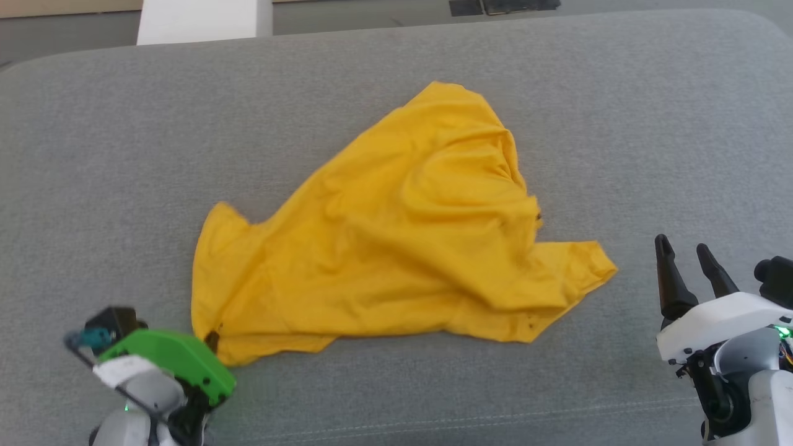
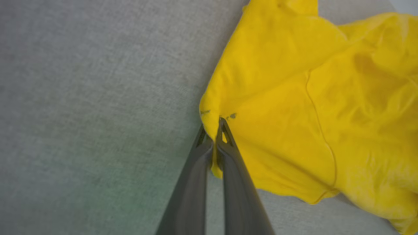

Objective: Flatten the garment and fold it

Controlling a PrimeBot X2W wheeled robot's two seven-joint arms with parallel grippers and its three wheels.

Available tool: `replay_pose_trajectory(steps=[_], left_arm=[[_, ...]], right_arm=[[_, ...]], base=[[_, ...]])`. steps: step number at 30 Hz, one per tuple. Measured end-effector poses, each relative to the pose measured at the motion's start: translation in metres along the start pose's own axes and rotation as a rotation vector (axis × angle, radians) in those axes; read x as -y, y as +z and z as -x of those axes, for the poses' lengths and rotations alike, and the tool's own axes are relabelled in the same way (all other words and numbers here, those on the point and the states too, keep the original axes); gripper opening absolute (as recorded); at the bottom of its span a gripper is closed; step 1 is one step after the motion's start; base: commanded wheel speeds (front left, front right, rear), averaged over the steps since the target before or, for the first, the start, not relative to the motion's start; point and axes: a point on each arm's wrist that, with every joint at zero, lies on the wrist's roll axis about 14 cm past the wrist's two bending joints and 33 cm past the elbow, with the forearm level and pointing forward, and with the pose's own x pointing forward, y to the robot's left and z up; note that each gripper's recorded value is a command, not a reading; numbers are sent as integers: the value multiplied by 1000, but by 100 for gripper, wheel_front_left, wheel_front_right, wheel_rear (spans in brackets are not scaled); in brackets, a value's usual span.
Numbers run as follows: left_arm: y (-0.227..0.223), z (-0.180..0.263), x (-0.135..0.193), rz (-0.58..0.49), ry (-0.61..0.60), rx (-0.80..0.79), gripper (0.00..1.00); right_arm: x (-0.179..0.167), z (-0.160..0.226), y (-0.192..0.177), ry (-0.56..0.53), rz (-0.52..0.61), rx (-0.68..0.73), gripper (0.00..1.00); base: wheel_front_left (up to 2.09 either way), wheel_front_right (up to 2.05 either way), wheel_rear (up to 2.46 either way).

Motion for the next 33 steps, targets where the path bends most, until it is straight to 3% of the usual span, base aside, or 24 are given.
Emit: replay_pose_trajectory(steps=[5,6,7,8,12,16,19,24,33], left_arm=[[-15,7,-14,98,24,-39,0],[-11,7,-10,127,3,-23,5],[-7,8,-7,136,-14,-1,49],[-2,9,-3,136,-36,24,100],[58,21,16,50,-109,285,100],[123,46,53,-177,-220,618,100],[138,60,74,-326,-288,800,100],[124,55,83,-430,-315,837,100],[120,51,73,-397,-274,839,100]], right_arm=[[-9,-5,-6,23,1,-17,100],[-10,-6,-7,25,1,-21,100],[-11,-6,-8,27,0,-24,100],[-11,-7,-9,29,1,-27,100],[-17,-9,-10,44,11,-32,100],[-33,-16,-13,85,45,-77,100],[-55,-24,-15,142,79,-131,100],[-98,-34,-17,254,148,-218,100],[-126,-44,-61,313,301,-481,100]], base=[[0,0,0],[0,0,0],[0,0,0],[0,0,0],[0,0,0],[0,0,0],[0,0,0],[0,0,0],[0,0,0]])
